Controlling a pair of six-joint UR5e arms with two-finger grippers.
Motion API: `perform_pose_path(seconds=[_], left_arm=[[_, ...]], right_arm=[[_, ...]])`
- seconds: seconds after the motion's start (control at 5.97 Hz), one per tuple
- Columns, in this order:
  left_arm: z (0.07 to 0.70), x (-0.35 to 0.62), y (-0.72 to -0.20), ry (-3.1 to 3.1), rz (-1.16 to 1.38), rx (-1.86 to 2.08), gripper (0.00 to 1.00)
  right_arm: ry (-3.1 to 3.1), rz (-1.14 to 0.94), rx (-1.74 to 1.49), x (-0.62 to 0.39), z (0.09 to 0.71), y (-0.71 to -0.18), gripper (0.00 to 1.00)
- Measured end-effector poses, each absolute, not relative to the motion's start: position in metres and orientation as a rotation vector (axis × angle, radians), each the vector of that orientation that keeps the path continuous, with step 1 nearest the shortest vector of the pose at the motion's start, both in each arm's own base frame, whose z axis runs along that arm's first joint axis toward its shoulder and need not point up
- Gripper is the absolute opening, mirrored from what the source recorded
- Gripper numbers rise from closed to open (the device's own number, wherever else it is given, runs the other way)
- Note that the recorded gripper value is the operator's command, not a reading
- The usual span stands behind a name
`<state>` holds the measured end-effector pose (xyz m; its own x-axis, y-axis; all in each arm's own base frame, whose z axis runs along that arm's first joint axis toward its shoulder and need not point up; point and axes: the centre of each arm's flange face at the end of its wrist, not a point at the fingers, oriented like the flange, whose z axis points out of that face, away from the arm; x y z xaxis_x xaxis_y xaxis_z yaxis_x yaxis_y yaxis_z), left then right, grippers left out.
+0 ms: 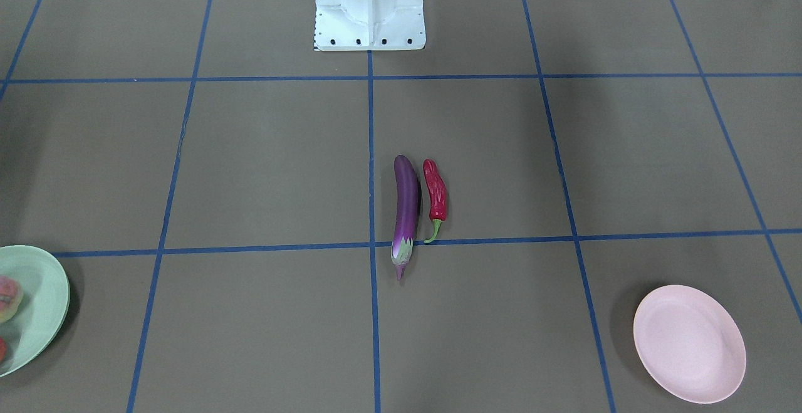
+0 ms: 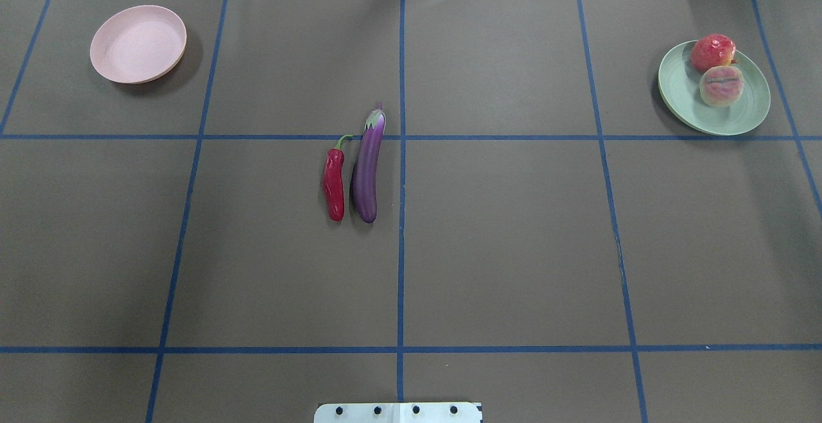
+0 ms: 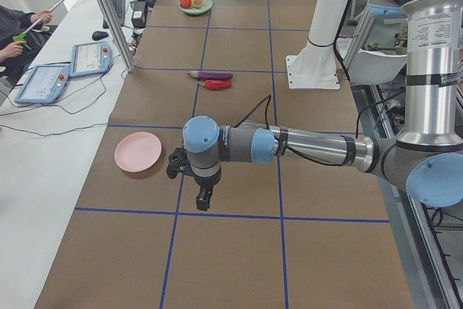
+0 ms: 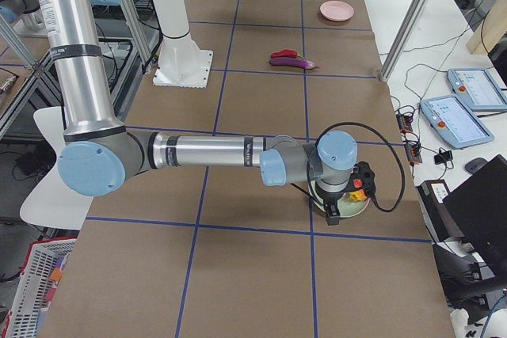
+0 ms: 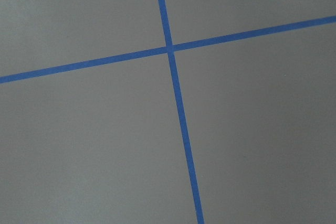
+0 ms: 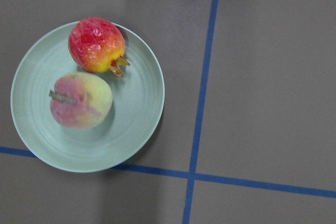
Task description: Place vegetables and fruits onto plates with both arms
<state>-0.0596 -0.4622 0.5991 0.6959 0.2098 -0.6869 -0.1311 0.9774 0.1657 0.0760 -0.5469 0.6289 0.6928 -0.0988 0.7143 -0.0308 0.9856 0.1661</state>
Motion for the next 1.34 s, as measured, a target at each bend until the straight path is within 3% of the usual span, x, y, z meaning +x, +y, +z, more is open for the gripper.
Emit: perform_pose_path(seconds=[0.67,1.34], left_arm=[[0.527,-0.023,-0.526,0.789,0.194,0.28,1.0],[0.436,0.14,-0.56,0.896,0.173,0.22,1.0]], right_arm=[[-0.802,0.02,0.121,0.08,0.64,-0.48,1.0],[-0.804,0.023,0.129,0.079,0.634,-0.476,1.0]])
